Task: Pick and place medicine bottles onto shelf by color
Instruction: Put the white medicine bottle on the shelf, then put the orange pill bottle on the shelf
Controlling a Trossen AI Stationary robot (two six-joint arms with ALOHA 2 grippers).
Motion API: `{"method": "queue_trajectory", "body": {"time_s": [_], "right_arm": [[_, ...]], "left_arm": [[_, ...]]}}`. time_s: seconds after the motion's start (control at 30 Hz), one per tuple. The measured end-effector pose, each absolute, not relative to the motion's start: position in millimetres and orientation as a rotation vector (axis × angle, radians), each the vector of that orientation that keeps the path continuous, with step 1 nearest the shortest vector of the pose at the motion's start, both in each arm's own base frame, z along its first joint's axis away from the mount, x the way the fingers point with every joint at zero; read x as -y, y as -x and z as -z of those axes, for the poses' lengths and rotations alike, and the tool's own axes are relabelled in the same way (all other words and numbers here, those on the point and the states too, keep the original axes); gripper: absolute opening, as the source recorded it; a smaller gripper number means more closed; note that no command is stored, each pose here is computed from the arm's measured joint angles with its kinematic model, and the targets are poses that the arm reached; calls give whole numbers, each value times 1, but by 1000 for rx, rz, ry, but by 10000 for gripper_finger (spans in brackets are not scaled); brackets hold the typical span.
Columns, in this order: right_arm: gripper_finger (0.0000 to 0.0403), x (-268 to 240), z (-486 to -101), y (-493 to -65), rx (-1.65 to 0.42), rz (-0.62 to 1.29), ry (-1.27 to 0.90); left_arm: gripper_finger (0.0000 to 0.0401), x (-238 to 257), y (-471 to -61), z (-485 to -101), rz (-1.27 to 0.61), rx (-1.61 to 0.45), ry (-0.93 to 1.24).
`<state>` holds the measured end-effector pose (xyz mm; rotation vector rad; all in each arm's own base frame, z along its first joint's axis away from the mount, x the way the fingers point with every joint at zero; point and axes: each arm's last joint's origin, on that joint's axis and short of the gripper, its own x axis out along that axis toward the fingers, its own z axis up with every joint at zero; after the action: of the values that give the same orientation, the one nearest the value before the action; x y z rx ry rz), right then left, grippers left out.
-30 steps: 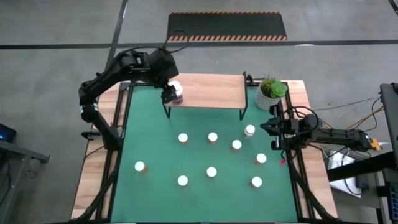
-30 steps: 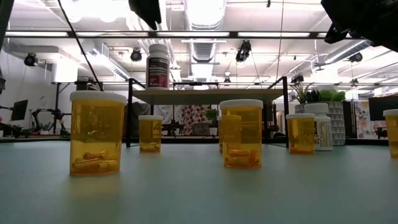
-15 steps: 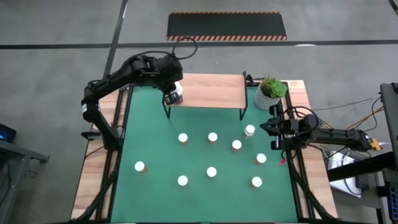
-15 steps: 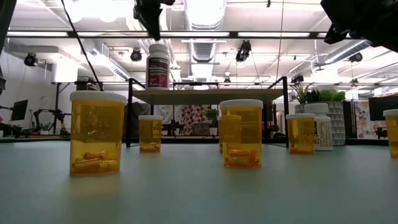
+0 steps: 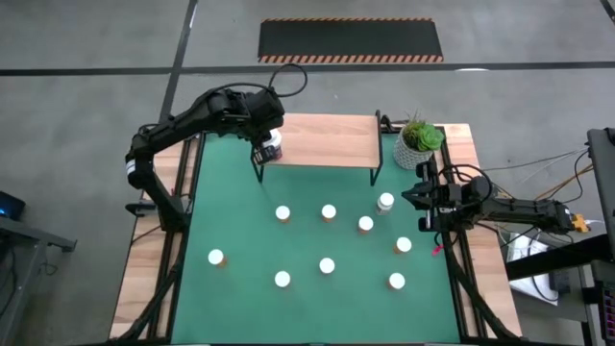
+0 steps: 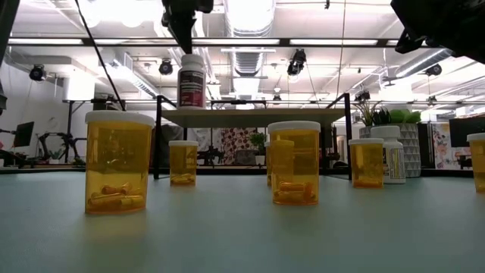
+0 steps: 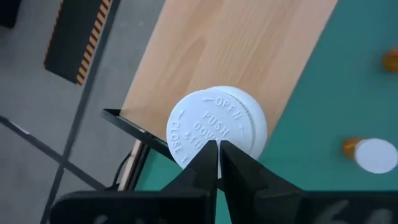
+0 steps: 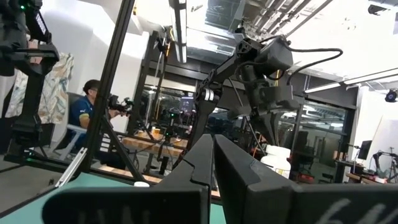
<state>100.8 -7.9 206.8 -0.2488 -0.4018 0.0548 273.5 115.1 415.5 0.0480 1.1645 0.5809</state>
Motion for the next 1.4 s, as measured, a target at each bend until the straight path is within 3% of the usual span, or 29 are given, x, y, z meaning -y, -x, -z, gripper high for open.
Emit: {"method": "queue_trajectory", "body": {"time_s": [0.53, 0.93, 1.17, 1.4], "right_arm": [[9, 8, -207, -101, 401, -55, 249], [9, 9, -199, -106, 320, -57, 269], [9, 9, -197, -108, 296, -56, 292], [9, 9, -202, -107, 350, -46, 319]], "left_arm": [[1, -100, -279, -423, -596, -1094, -36], [1, 10, -309, -427, -377, -883, -260], [1, 75, -308, -397, -383, -830, -467], [1, 95, -299, -370, -376, -753, -493]]}}
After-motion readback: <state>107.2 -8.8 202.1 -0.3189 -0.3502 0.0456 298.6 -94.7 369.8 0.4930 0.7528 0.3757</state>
